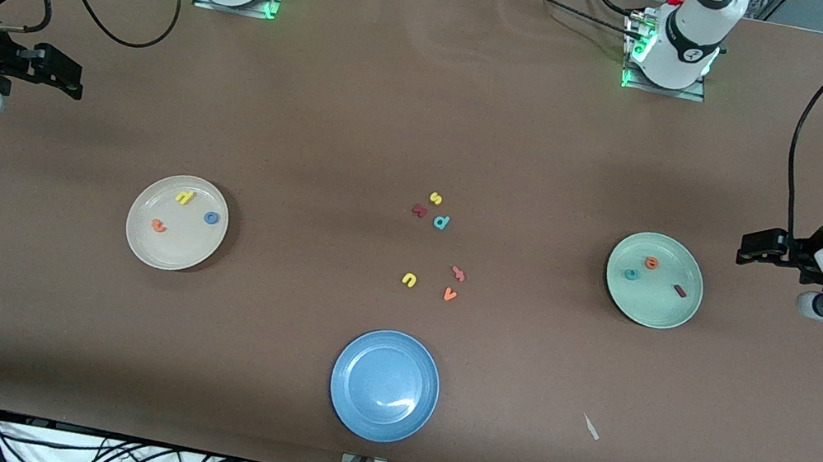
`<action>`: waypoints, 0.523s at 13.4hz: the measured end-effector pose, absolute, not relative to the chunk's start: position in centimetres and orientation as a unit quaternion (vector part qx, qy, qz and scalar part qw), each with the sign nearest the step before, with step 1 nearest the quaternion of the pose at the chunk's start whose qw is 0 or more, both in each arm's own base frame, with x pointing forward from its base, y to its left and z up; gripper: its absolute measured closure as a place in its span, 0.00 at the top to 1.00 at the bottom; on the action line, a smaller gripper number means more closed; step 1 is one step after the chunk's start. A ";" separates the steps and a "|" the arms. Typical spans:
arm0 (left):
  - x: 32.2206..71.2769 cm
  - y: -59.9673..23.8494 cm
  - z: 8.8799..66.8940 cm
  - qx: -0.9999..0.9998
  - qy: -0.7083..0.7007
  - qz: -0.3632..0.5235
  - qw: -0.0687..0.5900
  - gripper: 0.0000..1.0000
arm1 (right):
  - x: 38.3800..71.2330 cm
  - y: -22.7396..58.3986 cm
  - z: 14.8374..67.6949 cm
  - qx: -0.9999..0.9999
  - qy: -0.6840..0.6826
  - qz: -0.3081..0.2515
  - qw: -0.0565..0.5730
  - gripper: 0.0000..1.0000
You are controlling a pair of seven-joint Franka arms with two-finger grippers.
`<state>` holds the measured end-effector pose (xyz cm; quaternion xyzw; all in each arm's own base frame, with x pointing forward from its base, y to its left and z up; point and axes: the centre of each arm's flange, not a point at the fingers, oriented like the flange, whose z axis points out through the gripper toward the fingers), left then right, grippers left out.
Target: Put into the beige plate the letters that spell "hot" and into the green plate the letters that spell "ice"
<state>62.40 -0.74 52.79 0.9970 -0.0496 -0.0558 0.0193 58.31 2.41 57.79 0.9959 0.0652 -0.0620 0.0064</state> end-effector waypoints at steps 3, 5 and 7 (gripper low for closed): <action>62.4 2.7 53.5 0.998 -0.025 -0.047 0.018 1.00 | 57.9 2.4 59.3 0.996 0.065 -0.066 0.006 1.00; 62.3 5.3 53.8 0.999 -0.011 -0.046 -0.002 1.00 | 57.9 2.3 59.4 0.996 0.064 -0.068 0.006 1.00; 61.9 7.0 54.4 0.999 0.000 -0.043 -0.019 1.00 | 57.9 2.1 59.4 0.996 0.062 -0.067 0.006 1.00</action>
